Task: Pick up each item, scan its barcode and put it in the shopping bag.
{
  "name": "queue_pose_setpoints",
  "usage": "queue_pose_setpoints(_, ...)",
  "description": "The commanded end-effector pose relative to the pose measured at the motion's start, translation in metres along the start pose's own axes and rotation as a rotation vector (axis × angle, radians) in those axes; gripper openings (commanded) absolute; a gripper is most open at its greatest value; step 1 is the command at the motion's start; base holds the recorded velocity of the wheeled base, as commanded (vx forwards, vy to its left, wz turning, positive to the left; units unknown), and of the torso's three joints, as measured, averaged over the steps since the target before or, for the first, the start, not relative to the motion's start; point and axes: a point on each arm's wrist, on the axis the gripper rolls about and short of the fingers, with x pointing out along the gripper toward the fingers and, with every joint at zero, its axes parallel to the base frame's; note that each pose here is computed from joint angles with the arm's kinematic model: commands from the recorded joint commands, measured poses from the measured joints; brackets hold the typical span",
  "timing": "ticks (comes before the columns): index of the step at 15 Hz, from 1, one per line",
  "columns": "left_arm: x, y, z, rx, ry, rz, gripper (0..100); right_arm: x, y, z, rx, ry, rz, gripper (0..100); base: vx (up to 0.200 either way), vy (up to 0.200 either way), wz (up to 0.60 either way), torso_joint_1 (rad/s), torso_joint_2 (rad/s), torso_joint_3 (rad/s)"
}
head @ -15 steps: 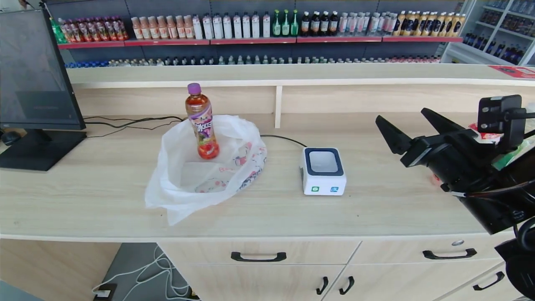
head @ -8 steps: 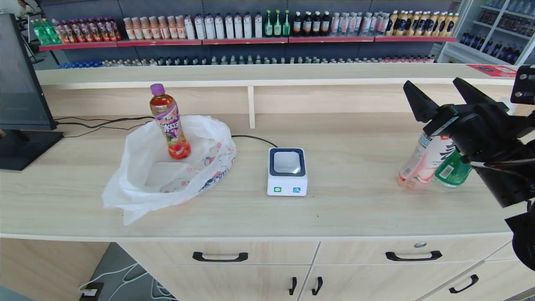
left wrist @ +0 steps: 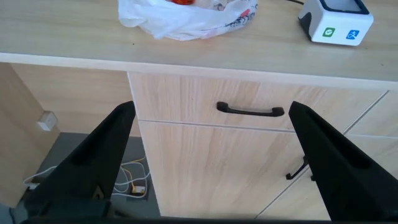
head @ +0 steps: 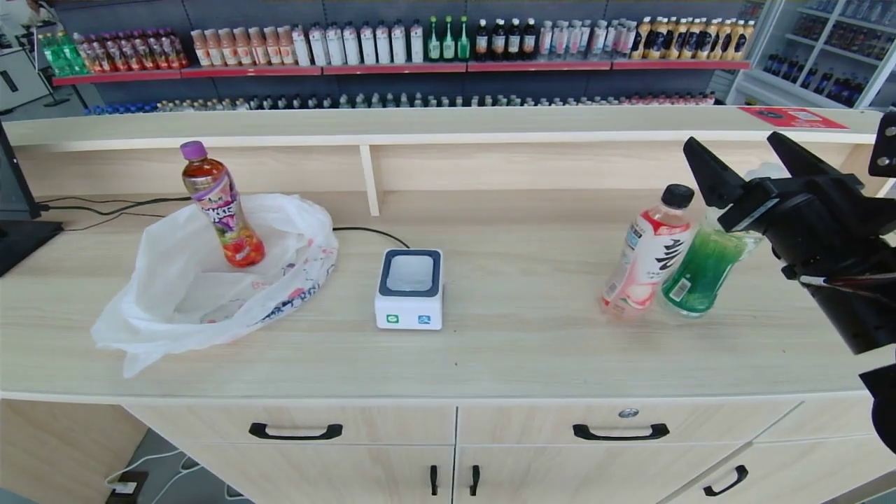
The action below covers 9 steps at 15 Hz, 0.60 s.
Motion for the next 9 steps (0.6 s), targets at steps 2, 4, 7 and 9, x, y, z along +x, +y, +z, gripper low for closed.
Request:
queue_pose_setpoints(2,0.0,0.0,0.0,0.001,0.0,0.0,100,0.0,0.008,-0.014,0.012,0.046,0.027,100,0.0,-0.2,0.0,0.002,0.0,0.002)
queue_pose_setpoints(4,0.0,0.0,0.0,0.001,-0.001,0.0,100,0.001,0.021,-0.024,0.031,0.075,0.066,100,0.0,0.0,0.0,0.0,0.0,0.0)
queue_pose_setpoints(7,0.0,0.0,0.0,0.0,0.002,0.0,100,0.01,0.04,-0.034,0.039,0.082,0.119,100,0.0,0.0,0.0,0.0,0.0,0.0)
queue_pose_setpoints(9,0.0,0.0,0.0,0.0,0.002,0.0,100,0.01,0.048,-0.04,0.048,0.099,0.141,100,0.0,0.0,0.0,0.0,0.0,0.0)
